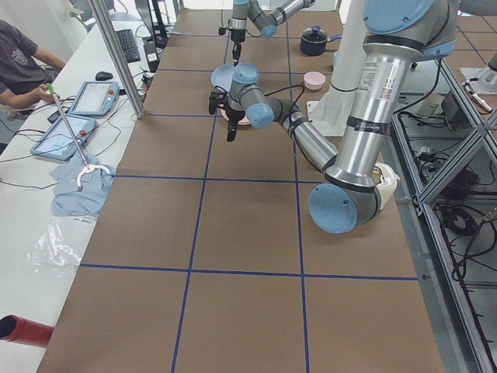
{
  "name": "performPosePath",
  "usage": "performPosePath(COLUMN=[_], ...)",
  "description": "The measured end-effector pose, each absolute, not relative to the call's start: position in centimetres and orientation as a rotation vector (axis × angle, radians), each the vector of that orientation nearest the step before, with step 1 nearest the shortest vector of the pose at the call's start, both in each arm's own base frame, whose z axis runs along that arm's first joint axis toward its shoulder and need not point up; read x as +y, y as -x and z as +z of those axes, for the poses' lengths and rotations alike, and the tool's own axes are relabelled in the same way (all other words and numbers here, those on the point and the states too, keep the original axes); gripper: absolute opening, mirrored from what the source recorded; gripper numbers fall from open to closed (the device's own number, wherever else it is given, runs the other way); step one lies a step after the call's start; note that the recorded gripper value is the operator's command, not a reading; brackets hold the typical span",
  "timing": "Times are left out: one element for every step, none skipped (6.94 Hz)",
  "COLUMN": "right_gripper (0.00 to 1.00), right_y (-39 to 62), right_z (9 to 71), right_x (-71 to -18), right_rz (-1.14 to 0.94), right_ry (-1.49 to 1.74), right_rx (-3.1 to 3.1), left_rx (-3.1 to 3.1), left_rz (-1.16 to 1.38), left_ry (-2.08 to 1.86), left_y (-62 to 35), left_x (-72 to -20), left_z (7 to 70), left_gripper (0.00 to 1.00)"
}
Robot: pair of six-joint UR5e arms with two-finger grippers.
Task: Stack three plates with pink and blue
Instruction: 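Lift the light blue plate with the right gripper while the left arm withdraws, then lower the light blue plate onto the pink plate with the right gripper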
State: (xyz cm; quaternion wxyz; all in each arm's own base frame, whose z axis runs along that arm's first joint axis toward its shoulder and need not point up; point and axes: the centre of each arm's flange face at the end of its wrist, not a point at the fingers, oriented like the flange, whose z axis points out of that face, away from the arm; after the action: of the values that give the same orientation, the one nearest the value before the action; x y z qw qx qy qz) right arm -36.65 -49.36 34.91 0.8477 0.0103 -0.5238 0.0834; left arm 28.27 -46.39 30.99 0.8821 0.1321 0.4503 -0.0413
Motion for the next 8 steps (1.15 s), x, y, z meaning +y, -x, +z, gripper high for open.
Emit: performPosePath(right_gripper=[0.00,0.00,0.00,0.00,0.00,0.63,1.00,1.00], right_y=[40.0,42.6,44.4,45.6,46.4,46.8,46.9,47.0], right_z=[32.0,30.2,29.4,29.1,28.7,28.5,28.6,28.8], right_x=[-48.5,-47.2,-46.0,-45.2,-44.8,-44.6,-44.7,-44.8], right_rz=[0.176,0.172,0.165,0.157,0.149,0.144,0.144,0.147], right_ry=[-0.009,0.006,0.014,0.018,0.021,0.022,0.023,0.020], right_rx=[-1.091,-1.091,-1.088,-1.088,-1.088,-1.088,-1.085,-1.082], left_rx=[0.912,0.900,0.895,0.892,0.891,0.890,0.888,0.885], left_rz=[-0.090,-0.097,-0.101,-0.103,-0.104,-0.104,-0.105,-0.107], left_ry=[-0.297,-0.307,-0.310,-0.311,-0.311,-0.310,-0.307,-0.304], left_y=[-26.1,-25.0,-24.6,-24.5,-24.4,-24.4,-24.4,-24.4], left_x=[-47.3,-47.8,-48.0,-48.1,-48.1,-48.1,-48.1,-48.0], left_z=[32.1,32.6,32.8,32.9,33.0,33.1,33.2,33.5], left_gripper=[1.00,1.00,1.00,1.00,1.00,1.00,1.00,1.00])
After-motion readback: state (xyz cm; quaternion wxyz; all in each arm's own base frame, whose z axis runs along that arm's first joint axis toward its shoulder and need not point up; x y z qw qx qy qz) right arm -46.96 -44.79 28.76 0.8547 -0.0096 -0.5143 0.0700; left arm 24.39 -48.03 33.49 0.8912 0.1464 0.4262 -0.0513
